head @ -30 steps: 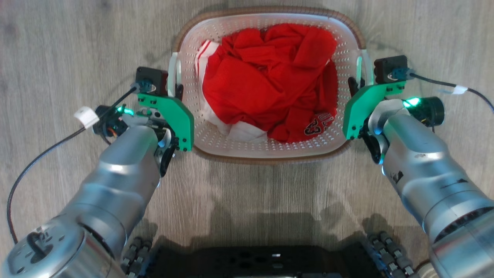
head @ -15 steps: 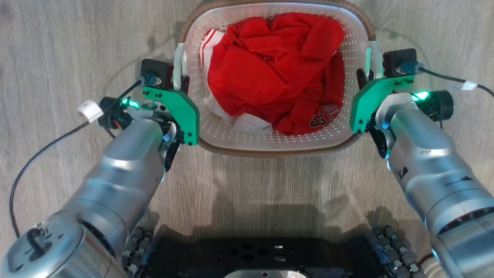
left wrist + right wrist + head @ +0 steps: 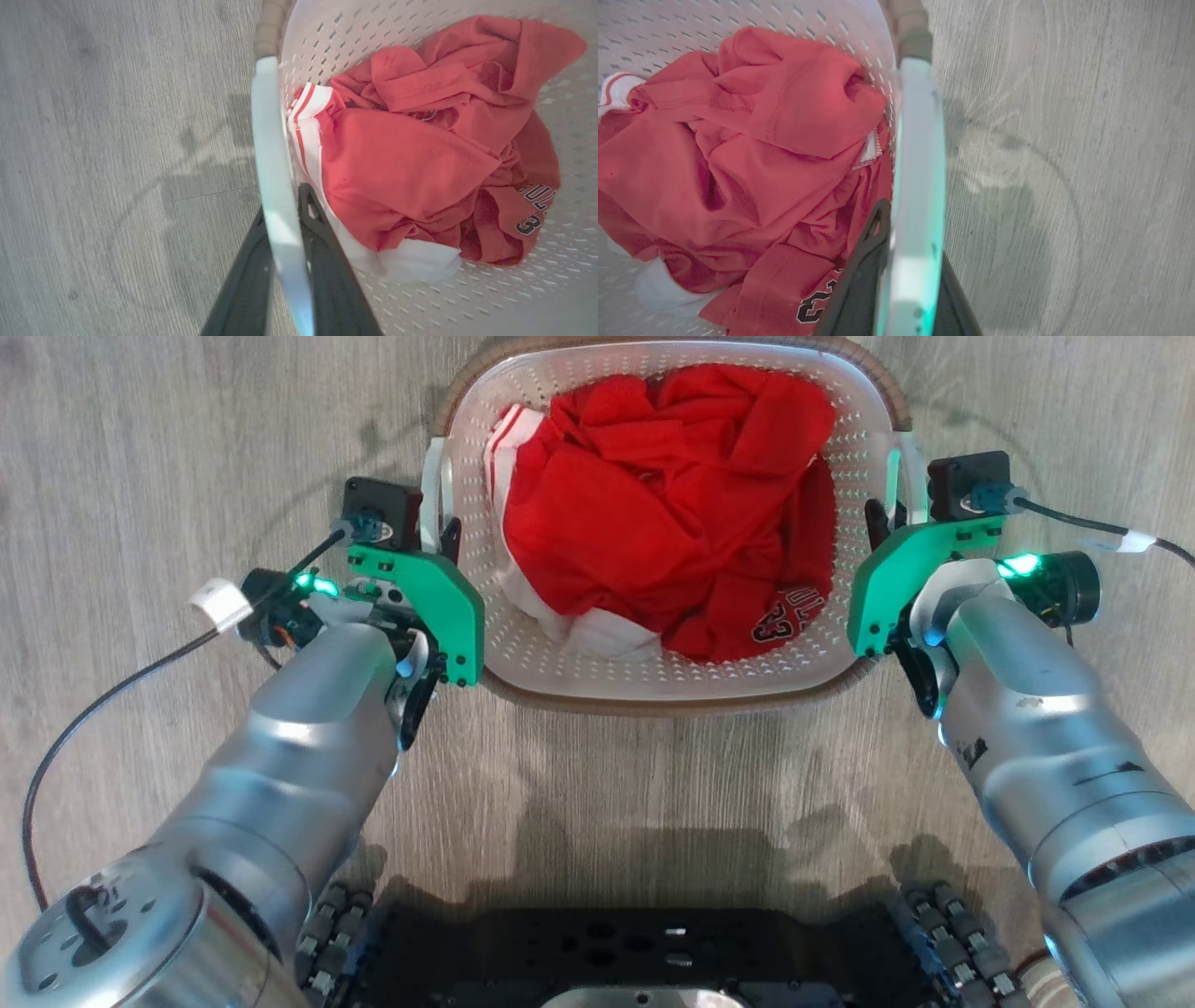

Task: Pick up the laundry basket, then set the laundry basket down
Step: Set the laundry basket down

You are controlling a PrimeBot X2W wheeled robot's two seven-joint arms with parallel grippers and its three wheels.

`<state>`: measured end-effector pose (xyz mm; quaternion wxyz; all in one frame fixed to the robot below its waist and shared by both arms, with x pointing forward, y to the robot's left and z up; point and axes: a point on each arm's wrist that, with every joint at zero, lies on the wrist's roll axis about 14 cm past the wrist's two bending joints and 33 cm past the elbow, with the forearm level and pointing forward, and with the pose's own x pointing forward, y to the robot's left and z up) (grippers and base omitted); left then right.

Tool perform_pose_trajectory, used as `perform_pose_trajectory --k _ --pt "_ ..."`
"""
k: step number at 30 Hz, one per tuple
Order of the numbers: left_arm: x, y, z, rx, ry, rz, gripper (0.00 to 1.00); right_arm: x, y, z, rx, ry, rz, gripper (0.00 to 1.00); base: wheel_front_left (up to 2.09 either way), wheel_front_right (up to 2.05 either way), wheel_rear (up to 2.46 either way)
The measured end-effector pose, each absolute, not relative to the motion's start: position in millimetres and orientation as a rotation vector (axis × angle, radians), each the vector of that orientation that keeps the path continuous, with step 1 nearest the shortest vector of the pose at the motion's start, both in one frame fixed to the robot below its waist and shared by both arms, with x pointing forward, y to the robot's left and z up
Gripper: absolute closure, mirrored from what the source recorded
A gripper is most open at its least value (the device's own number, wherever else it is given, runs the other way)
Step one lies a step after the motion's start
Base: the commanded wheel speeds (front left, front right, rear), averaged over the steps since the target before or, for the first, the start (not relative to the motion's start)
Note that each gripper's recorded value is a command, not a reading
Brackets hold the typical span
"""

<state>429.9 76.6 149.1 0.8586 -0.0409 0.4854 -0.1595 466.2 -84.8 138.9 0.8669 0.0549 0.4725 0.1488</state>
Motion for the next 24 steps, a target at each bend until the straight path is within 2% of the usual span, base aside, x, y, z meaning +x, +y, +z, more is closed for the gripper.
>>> perform_pose_trajectory --k 2,4,5,6,7,9,11,24 --pt "431 78 149 -0.08 1.018 -0.325 0.64 467 -85 140 0.113 0.984 0.312 0.74 0.0 0.0 0.0" --pt "431 79 150 -0.081 1.018 -0.321 0.54 467 -87 141 0.108 0.982 0.311 0.6 0.0 0.0 0.0" --pt "432 80 151 -0.081 1.014 -0.315 0.43 468 -87 142 0.107 0.979 0.311 0.51 0.0 0.0 0.0" --pt "433 80 151 -0.078 1.012 -0.311 0.33 468 -88 143 0.106 0.977 0.31 0.23 0.0 0.0 0.0" --pt "434 81 152 -0.08 1.01 -0.308 0.27 469 -89 144 0.104 0.975 0.309 0.0 0.0 0.0 0.0" --pt "435 80 154 -0.082 1.006 -0.306 0.08 470 -90 146 0.102 0.97 0.307 0.0 0.0 0.0 0.0" --pt "437 80 156 -0.081 1.001 -0.307 0.0 472 -90 149 0.1 0.96 0.306 0.0 0.0 0.0 0.0" --pt "460 80 188 -0.086 0.913 -0.275 0.0 493 -95 188 0.086 0.846 0.3 0.0 0.0 0.0 0.0"
